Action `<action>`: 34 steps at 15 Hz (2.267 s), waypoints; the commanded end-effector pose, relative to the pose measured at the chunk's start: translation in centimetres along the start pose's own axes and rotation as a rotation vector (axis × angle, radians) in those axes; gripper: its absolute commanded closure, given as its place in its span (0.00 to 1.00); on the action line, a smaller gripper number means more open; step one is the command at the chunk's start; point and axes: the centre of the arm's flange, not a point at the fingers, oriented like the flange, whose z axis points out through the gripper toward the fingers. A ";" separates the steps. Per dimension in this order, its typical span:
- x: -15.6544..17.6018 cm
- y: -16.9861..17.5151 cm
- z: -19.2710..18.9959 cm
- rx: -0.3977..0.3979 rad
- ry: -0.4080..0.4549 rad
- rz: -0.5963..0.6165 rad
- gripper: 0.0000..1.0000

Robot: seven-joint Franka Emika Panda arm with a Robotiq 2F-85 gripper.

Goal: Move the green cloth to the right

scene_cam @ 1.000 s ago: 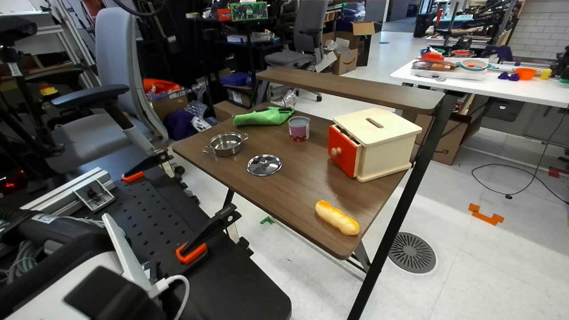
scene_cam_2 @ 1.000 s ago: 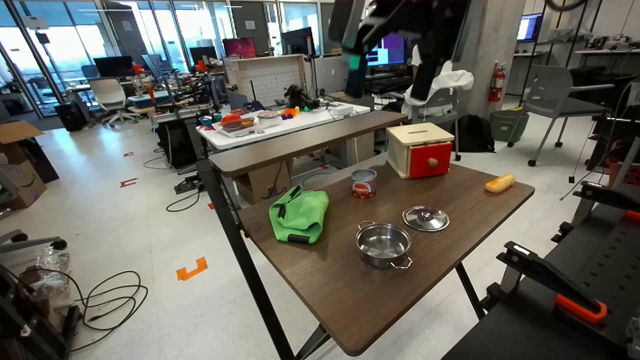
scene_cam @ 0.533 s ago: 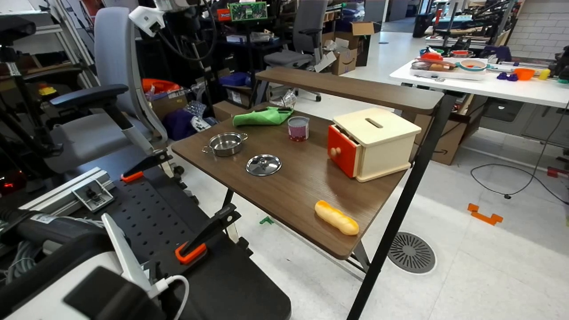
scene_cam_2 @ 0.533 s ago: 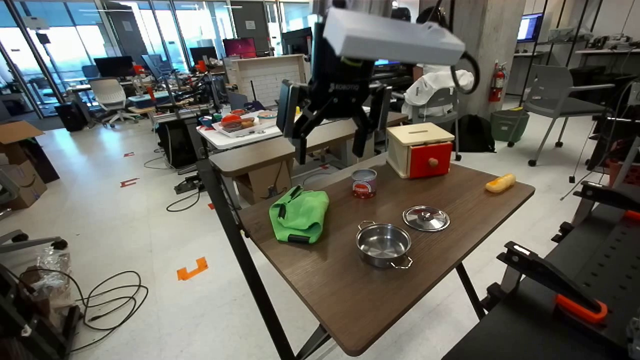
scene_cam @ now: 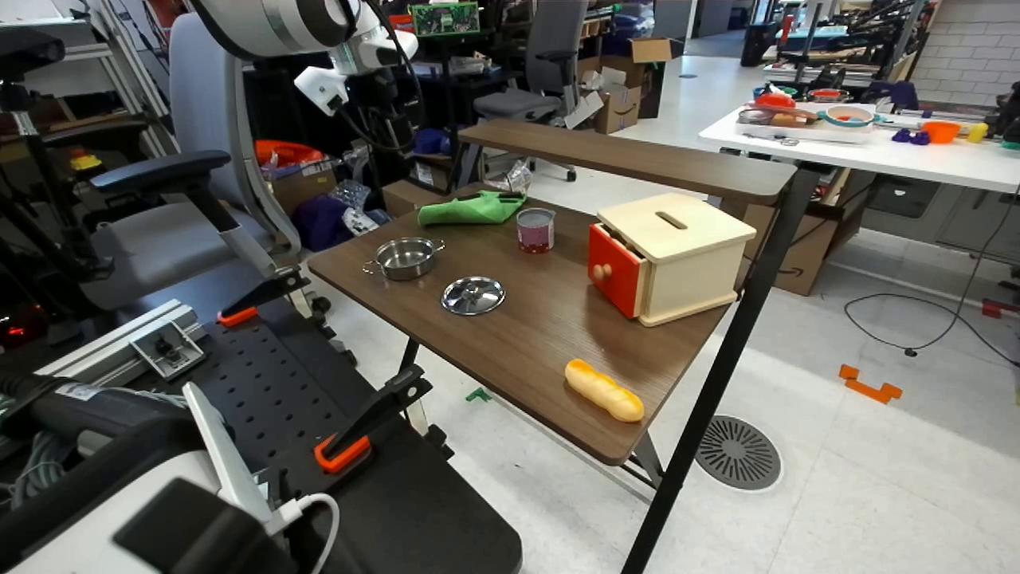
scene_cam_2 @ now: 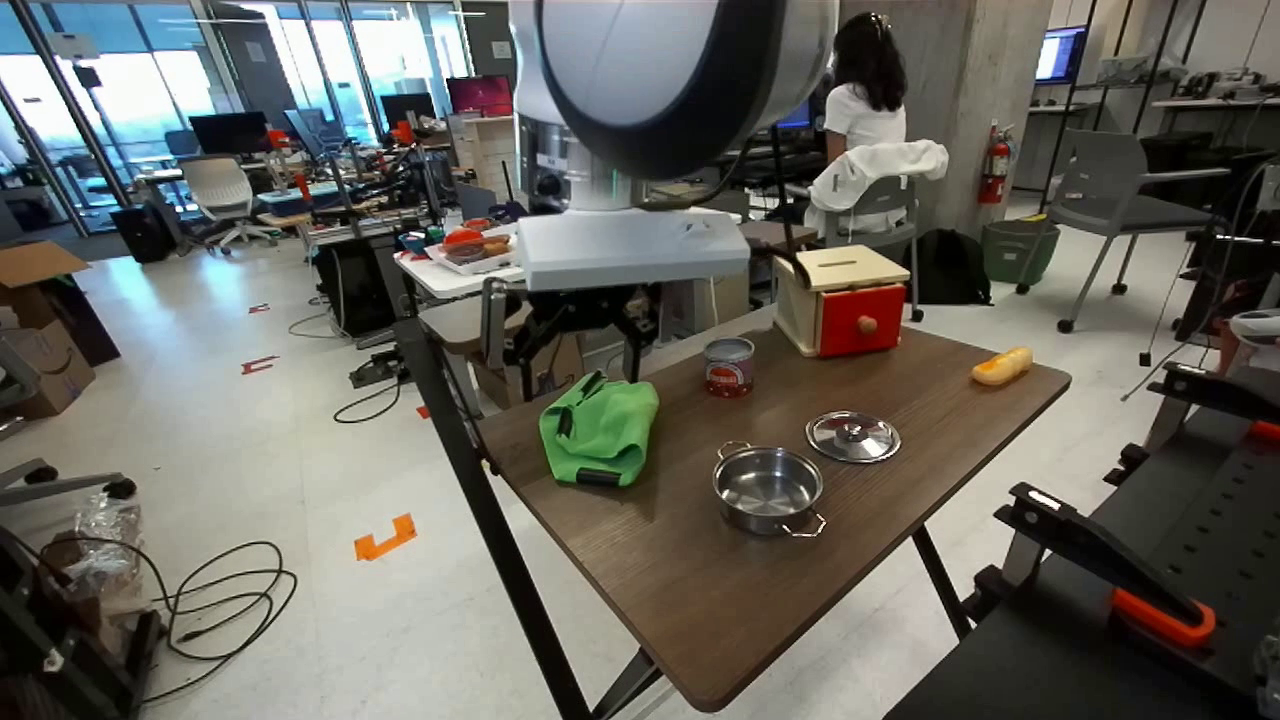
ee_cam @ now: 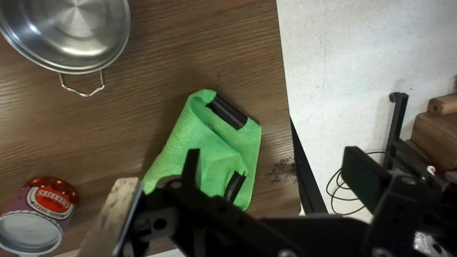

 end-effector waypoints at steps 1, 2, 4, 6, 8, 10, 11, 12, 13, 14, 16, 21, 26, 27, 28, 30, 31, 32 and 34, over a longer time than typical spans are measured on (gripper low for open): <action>3.5 -2.2 3.4 0.004 0.049 0.041 0.00; 4.0 -2.1 4.0 -0.004 0.058 0.043 0.00; 5.2 -2.3 5.0 -0.005 0.072 0.055 0.00; 6.1 -2.5 5.6 -0.006 0.084 0.069 0.00; 6.3 -3.0 6.4 -0.004 0.096 0.071 0.00; 6.4 -3.4 7.1 -0.003 0.106 0.077 0.00; 6.5 -3.7 7.4 -0.002 0.113 0.080 0.00; 6.7 -3.9 7.8 -0.001 0.112 0.085 0.00; 6.7 -4.0 8.1 -0.005 0.114 0.087 0.00; 6.7 -4.0 8.5 -0.007 0.117 0.089 0.00; 6.8 -3.9 9.4 -0.015 0.110 0.095 0.00; 7.1 -2.3 11.1 -0.060 0.086 0.100 0.00; 7.0 -1.8 12.6 -0.095 0.064 0.094 0.00; 6.9 -1.8 12.9 -0.101 0.060 0.093 0.00; 7.1 -1.9 13.1 -0.104 0.059 0.094 0.25; 7.1 -1.9 13.4 -0.110 0.057 0.089 0.33; 7.2 -1.9 13.5 -0.110 0.057 0.089 0.42; 7.4 -1.9 13.5 -0.112 0.056 0.091 0.50; 7.8 -1.7 13.5 -0.116 0.053 0.097 0.64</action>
